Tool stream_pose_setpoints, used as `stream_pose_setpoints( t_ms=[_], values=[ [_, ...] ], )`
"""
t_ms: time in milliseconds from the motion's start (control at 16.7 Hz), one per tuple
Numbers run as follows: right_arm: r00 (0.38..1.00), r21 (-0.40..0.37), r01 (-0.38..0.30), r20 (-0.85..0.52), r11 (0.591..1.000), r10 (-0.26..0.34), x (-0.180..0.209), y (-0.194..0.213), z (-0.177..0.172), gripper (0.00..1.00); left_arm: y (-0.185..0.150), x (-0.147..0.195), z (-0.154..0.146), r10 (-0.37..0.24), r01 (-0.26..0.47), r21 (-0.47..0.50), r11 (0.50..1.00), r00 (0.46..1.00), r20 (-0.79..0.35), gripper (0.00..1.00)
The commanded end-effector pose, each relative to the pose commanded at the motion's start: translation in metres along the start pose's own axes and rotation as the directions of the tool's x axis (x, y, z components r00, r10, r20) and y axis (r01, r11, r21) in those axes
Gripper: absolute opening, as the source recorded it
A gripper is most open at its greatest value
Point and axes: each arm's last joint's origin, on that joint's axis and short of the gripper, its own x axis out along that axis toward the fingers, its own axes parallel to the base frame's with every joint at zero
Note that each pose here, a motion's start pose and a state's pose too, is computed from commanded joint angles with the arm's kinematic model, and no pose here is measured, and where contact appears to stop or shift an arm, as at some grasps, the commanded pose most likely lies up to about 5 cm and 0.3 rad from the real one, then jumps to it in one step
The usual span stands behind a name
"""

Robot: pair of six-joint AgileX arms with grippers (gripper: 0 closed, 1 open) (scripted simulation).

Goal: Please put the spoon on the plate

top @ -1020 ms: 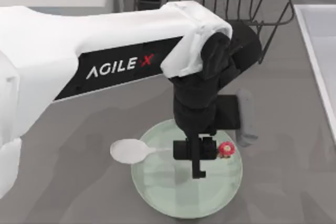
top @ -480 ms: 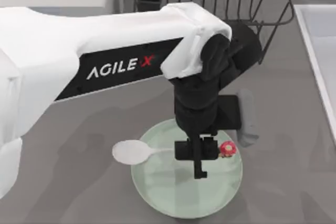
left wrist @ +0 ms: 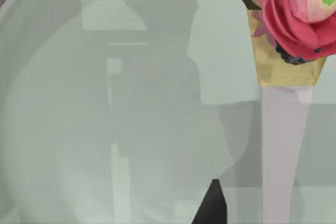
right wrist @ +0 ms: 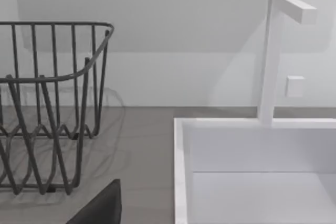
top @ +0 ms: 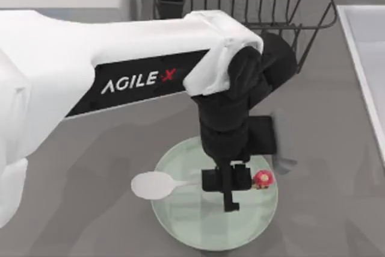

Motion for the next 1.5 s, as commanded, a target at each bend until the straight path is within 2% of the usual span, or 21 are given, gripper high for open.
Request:
stream_pose_setpoints(
  t_ms=[360,840,1020,1260,1500],
  values=[
    [1.000,0.000,0.000,0.000,1.000,0.000,0.000,0.000,0.000,1.00,-0.002,0.004,0.001,-0.013,0.013,0.011,1.000,1.000,0.024,0.00],
    [1.000,0.000,0.000,0.000,1.000,0.000,0.000,0.000,0.000,1.00,0.003,0.017,0.002,0.066,-0.066,0.034,0.997,0.998,-0.005,0.00],
    [1.000,0.000,0.000,0.000,1.000,0.000,0.000,0.000,0.000,1.00,0.004,0.033,-0.001,0.052,-0.051,0.032,0.998,0.998,-0.040,0.00],
    [1.000,0.000,0.000,0.000,1.000,0.000,0.000,0.000,0.000,1.00,0.004,0.033,-0.001,0.052,-0.051,0.032,0.998,0.998,-0.040,0.00],
    [1.000,0.000,0.000,0.000,1.000,0.000,0.000,0.000,0.000,1.00,0.004,0.033,-0.001,0.052,-0.051,0.032,0.998,0.998,-0.040,0.30]
  ],
)
